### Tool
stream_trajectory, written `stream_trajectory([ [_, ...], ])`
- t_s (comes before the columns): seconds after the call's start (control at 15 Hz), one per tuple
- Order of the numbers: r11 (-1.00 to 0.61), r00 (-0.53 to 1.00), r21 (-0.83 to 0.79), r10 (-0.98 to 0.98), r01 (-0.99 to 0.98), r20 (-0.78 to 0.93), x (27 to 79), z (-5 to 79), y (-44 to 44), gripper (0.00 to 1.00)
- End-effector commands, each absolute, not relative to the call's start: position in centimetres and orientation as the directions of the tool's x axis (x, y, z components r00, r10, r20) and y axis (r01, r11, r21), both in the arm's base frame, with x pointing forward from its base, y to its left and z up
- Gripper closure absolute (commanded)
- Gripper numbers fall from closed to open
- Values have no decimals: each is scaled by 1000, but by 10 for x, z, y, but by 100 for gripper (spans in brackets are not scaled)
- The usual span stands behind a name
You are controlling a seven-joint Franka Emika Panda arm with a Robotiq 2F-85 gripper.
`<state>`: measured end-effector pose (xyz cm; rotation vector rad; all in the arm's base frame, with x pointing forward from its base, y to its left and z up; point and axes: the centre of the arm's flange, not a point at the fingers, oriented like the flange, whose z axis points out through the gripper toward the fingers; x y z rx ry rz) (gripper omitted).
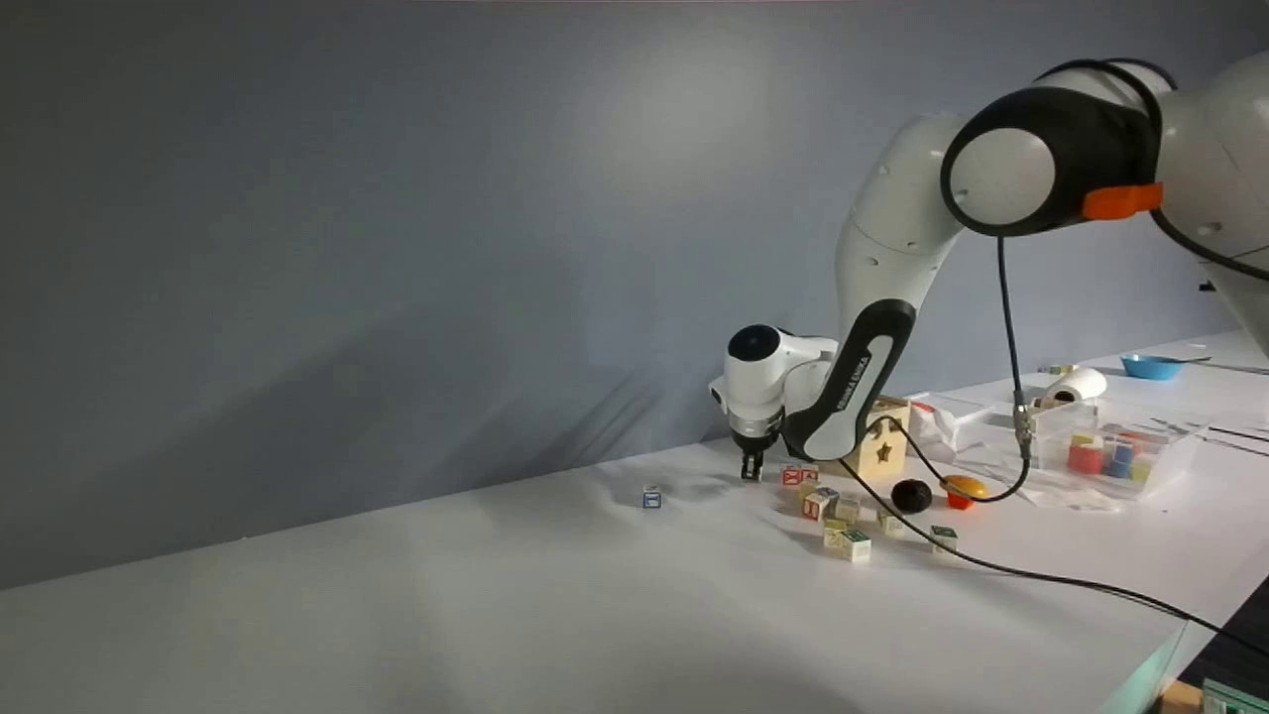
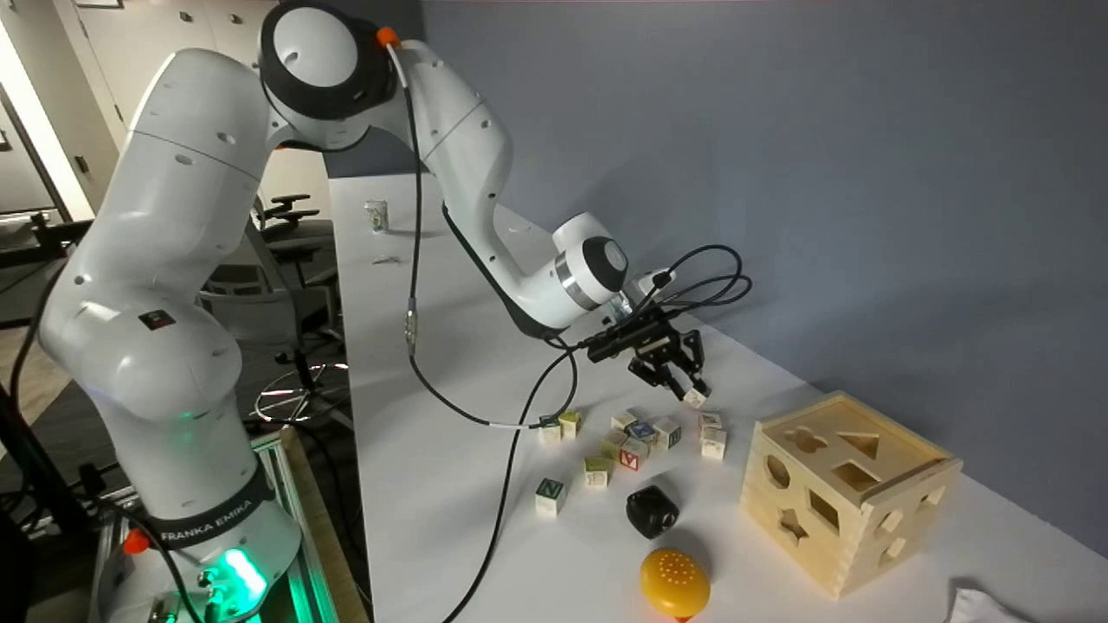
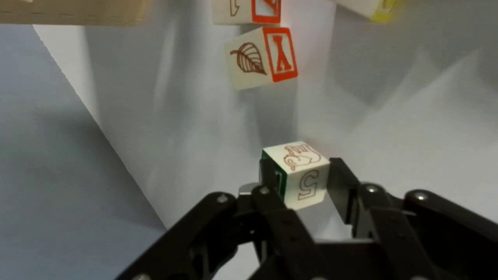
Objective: Pick up the object and put it upside down
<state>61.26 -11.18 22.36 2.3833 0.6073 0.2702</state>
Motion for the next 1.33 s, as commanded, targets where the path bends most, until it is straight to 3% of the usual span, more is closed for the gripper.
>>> stream_trajectory([
  [0.0, -677, 869, 639, 493, 365, 26, 607, 221, -110, 83],
  [0.13, -679, 869, 636, 494, 367, 26, 607, 220, -111, 41],
  [0.53, -702, 866, 608, 497, 372, 44, 607, 225, -106, 5],
  [0.67, -746, 868, 556, 489, 367, 82, 607, 239, -104, 0],
  [1.0, -884, 892, 349, 398, 311, 213, 608, 309, -112, 0],
  [1.27, -954, 943, 167, 277, 248, 184, 594, 352, -137, 0],
])
